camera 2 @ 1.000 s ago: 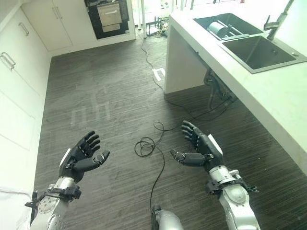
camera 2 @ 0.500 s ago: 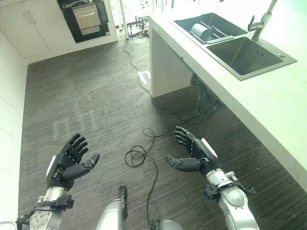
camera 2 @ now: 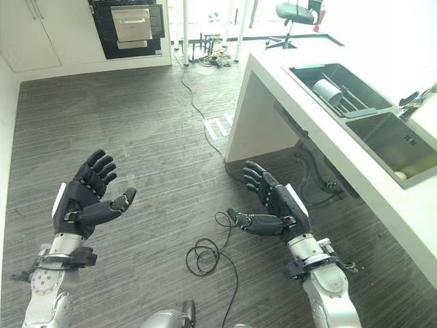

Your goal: Place the dishes in the dishwasher.

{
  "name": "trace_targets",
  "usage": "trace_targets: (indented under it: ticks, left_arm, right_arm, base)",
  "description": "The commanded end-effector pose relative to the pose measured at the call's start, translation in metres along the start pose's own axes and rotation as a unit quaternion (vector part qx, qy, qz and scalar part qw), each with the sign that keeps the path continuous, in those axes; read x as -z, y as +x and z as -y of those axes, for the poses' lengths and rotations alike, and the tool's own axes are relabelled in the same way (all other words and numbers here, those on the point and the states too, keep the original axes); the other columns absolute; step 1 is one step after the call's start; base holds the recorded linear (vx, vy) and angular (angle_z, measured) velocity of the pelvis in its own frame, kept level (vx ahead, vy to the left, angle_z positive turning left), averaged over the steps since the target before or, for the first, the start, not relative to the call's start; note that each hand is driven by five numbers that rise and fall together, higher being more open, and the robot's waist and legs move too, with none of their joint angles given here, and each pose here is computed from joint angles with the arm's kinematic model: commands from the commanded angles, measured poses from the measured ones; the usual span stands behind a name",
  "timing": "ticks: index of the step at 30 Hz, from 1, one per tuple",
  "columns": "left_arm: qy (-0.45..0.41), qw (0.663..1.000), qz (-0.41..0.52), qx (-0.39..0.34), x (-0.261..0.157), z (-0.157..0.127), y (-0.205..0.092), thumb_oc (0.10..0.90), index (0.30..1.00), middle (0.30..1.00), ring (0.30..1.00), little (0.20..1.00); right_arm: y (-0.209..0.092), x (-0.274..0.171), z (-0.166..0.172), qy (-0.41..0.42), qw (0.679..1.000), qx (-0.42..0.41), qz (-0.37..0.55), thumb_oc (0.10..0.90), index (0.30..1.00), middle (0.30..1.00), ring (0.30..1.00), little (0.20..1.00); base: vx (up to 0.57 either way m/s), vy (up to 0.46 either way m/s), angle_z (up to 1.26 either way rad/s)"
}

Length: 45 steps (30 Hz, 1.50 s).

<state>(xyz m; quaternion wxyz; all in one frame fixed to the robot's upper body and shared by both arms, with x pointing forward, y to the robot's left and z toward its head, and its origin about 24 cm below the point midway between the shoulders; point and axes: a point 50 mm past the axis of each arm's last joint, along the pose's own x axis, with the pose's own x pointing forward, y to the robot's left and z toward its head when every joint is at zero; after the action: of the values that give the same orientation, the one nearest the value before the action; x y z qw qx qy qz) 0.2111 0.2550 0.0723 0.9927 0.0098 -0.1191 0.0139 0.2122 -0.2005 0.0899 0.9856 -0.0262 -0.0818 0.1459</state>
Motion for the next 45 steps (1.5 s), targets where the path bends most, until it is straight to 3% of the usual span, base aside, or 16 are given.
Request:
trace_targets:
  ticks: [1,9,19,27,37,45]
  left_arm:
    - [0.048,0.982,0.169,0.071,-0.064,0.013,0.020,0.800,0.900,0.900,0.900,0.900]
    - [0.089,0.974,0.196,0.075,-0.075,0.021,0.020,0.800,0.900,0.900,0.900,0.900]
    - [0.021,0.965,0.259,0.033,-0.089,0.031,0.026,0.800,0.900,0.900,0.900,0.900]
    - [0.021,0.965,0.259,0.033,-0.089,0.031,0.026,0.800,0.900,0.900,0.900,0.900]
    - [0.039,0.963,0.264,-0.032,-0.084,0.010,0.000,0.800,0.900,0.900,0.900,0.900]
    - [0.046,0.958,0.282,0.026,-0.100,0.013,0.018,0.800,0.900,0.900,0.900,0.900]
  right_arm:
    - [0.006,-0.041,0.016,-0.018,0.992,-0.004,0.122,0.800,0.900,0.900,0.900,0.900]
    - [0.008,-0.049,0.023,-0.022,0.990,0.019,0.135,0.800,0.900,0.900,0.900,0.900]
    - [0.018,-0.075,0.024,-0.070,0.982,-0.003,0.174,0.800,0.900,0.900,0.900,0.900]
    - [0.018,-0.075,0.024,-0.070,0.982,-0.002,0.174,0.800,0.900,0.900,0.900,0.900]
    - [0.012,-0.084,0.019,-0.068,0.980,-0.043,0.185,0.800,0.900,0.900,0.900,0.900]
    - [0.004,-0.080,0.025,-0.050,0.980,0.038,0.191,0.800,0.900,0.900,0.900,0.900]
  base:
    - [0.29,-0.196,-0.62]
    - [0.32,-0.187,-0.31]
    - [0.38,-0.319,-0.12]
    - [0.07,-0.033,-0.08]
    - [0.39,0.317,-0.68]
    - [0.22,0.354,-0.08]
